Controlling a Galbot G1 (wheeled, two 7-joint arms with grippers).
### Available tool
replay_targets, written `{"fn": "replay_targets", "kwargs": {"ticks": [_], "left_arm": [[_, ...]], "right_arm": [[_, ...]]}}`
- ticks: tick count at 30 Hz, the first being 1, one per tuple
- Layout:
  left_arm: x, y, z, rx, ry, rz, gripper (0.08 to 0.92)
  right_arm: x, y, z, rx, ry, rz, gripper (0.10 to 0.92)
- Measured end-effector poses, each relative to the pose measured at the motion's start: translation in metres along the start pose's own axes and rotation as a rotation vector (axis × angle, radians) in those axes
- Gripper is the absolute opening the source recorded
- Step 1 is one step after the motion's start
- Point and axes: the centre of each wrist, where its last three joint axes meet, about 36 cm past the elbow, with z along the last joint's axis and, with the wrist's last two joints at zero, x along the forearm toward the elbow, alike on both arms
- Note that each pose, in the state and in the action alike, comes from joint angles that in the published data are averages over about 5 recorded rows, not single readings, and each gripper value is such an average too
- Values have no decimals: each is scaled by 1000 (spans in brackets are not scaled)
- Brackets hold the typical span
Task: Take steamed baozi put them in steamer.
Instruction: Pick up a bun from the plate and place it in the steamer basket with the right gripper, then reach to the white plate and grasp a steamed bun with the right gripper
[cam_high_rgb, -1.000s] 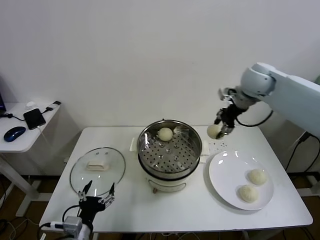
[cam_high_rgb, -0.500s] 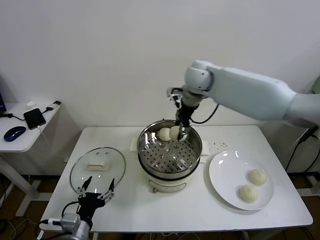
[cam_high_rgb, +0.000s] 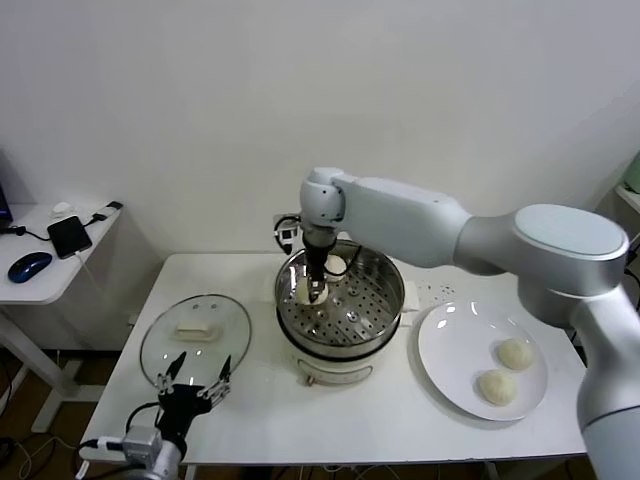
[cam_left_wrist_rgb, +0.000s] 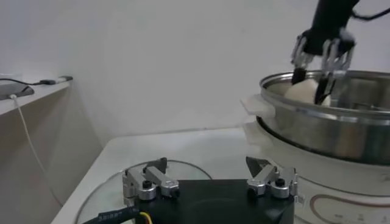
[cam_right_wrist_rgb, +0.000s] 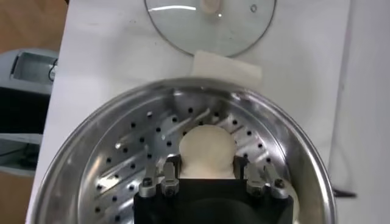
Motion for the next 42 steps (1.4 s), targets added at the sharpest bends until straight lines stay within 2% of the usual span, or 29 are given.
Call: {"fn": "replay_targets", "kwargs": {"ticks": [6,15,22,28,35,42], "left_arm": [[-2,-2,0,8,-3,6,823],[-2,-4,1,11,-1,9,823],[-1,-5,-2,12,-4,13,823],[2,-3,-2,11,-1,13,823],[5,0,-5,24,2,14,823],[10,-1,-2,26,19,19,823]], "right_arm": [[-12,2,-14,8,13,-1,595],[-12,5,-12,1,18,12,806],[16,12,12,4,0,29,822],[64,25,64,5,-23,59,823],[122,57,157,-21,-58,88,823],[135,106,261,-47,-69,64,823]]}}
